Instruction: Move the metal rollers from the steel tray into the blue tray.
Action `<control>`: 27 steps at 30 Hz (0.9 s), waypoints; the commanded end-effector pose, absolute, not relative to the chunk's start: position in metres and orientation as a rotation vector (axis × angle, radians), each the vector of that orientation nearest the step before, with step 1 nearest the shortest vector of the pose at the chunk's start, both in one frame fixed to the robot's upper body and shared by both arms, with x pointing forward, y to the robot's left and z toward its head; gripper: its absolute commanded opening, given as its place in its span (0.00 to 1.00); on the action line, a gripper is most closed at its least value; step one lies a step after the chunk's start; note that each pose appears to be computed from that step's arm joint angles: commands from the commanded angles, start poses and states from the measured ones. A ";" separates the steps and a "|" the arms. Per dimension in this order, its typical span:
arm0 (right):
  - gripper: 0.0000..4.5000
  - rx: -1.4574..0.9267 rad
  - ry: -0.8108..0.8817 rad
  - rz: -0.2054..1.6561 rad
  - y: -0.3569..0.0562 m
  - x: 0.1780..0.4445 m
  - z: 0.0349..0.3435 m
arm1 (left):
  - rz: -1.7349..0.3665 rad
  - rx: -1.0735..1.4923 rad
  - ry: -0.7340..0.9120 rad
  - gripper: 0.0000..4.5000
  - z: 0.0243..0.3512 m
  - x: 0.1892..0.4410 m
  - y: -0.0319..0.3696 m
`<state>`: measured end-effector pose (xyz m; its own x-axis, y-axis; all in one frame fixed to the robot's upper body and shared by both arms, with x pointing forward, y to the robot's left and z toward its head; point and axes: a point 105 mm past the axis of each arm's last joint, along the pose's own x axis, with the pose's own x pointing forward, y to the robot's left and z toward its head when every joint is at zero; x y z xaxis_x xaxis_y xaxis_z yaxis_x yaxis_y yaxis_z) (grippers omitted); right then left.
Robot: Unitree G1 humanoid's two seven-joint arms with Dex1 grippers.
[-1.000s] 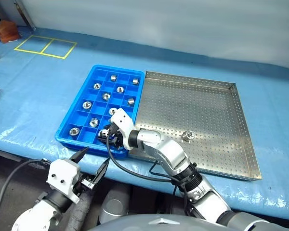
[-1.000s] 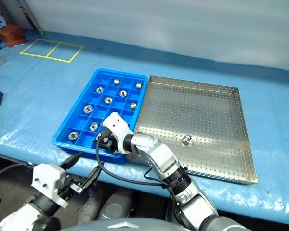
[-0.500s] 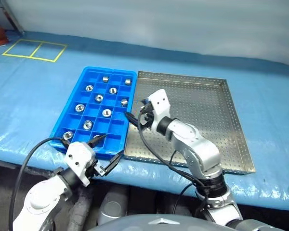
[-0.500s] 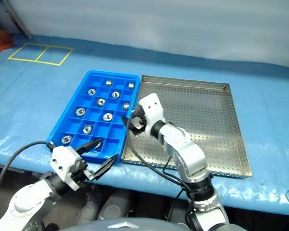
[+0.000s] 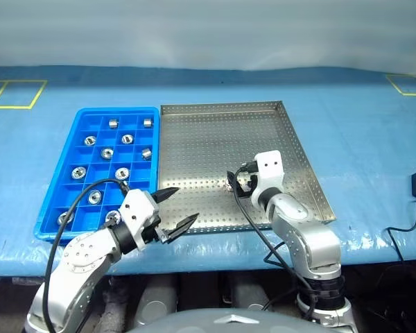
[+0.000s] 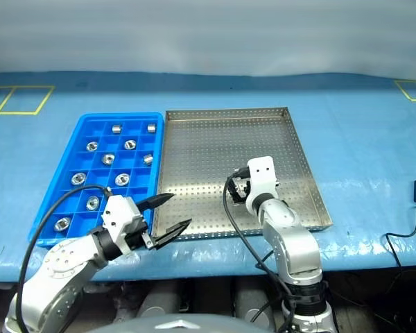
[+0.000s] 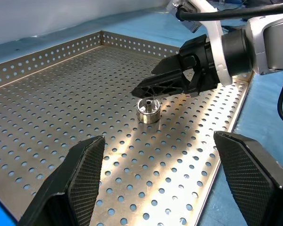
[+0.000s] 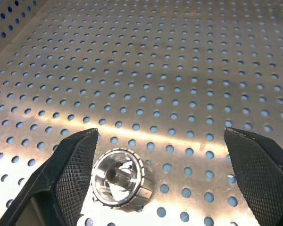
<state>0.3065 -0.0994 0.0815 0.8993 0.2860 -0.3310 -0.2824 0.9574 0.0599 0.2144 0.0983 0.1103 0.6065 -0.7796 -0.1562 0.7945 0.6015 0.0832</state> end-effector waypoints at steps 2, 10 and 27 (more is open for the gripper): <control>0.99 0.034 0.305 0.327 -0.089 0.311 0.088 | -0.934 0.173 0.105 0.89 0.112 0.213 0.095; 0.85 0.001 0.375 0.330 -0.089 0.309 0.059 | -0.922 0.168 0.111 0.89 0.110 0.211 0.093; 0.38 -0.019 0.068 0.719 0.004 0.320 0.156 | -0.714 0.197 0.125 0.89 0.107 0.212 0.113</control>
